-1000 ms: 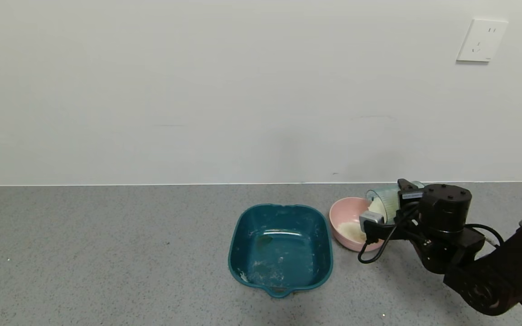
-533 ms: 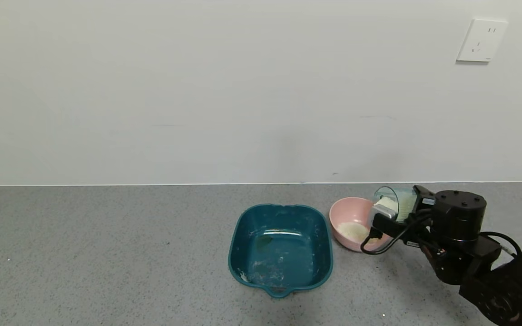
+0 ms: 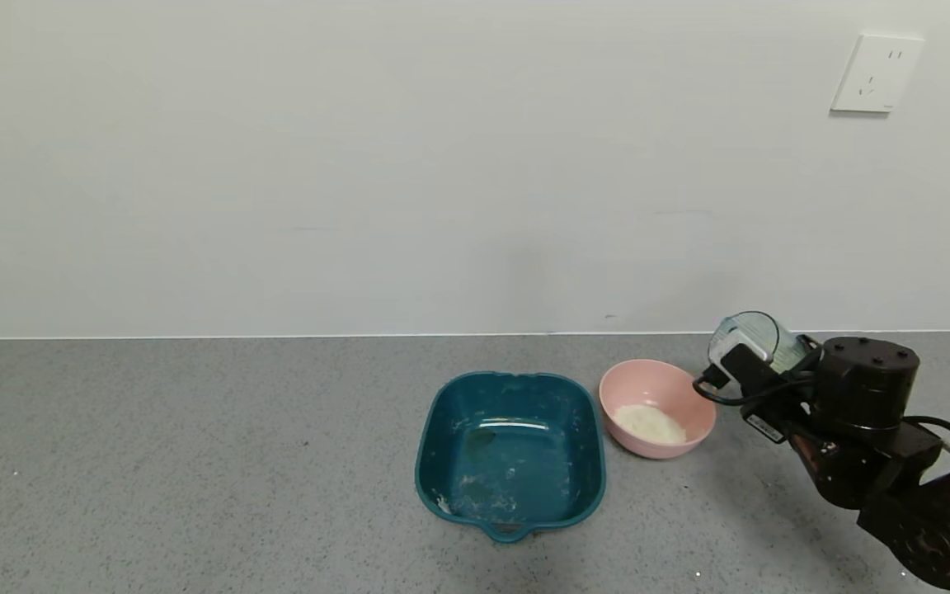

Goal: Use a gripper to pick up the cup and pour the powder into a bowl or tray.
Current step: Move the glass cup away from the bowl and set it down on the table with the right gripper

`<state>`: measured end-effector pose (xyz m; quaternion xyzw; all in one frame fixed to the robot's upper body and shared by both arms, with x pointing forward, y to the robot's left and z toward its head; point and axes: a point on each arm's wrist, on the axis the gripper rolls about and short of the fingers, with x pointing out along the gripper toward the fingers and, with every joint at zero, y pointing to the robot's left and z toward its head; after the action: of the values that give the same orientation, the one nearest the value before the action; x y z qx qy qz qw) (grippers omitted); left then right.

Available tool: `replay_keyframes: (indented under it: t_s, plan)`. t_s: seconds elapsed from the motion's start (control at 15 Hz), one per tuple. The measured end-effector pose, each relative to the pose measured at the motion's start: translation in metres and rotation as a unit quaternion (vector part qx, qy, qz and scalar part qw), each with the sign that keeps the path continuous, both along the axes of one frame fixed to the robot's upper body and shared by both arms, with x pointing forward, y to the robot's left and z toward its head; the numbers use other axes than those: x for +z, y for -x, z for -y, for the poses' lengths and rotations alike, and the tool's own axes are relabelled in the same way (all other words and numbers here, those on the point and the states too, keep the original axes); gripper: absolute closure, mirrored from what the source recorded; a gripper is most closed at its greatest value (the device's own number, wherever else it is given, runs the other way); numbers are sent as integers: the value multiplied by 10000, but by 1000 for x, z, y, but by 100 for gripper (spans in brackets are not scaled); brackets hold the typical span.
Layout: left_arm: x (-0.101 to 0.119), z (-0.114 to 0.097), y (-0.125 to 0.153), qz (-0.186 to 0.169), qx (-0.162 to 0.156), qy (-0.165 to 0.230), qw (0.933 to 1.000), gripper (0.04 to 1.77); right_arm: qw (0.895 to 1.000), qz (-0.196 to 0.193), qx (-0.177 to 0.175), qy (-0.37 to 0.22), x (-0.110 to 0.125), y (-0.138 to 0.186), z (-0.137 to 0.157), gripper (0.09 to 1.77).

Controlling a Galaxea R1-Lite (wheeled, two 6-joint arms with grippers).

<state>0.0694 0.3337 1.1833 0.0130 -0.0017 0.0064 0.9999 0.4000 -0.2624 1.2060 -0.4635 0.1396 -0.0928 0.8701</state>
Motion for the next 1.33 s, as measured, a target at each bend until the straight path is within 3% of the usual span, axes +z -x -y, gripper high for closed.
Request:
replay_keyframes:
  t_s: [0.2,0.33,0.67,0.8,1.13,1.33]
  plan:
    - [0,0,0,0,-2,0,10000,9,9948,351,-230,-928,1,-1,6,52]
    - [0,0,0,0,2,0,10000,9,9860,509,-339,-1548,-1,1,10,52]
    - [0,0,0,0,2,0,10000,9,9484,962,-570,-2967,-2,-1,12,52]
    - [0,0,0,0,2,0,10000,9,9331,1014,-442,-3422,-2,-3,10,52]
    - [0,0,0,0,2,0,10000,9,9001,1339,-472,-4120,-1,-21,8,52]
    - [0,0,0,-1,2,-2,10000,9,8915,1475,-601,-4241,-6,-35,15,52]
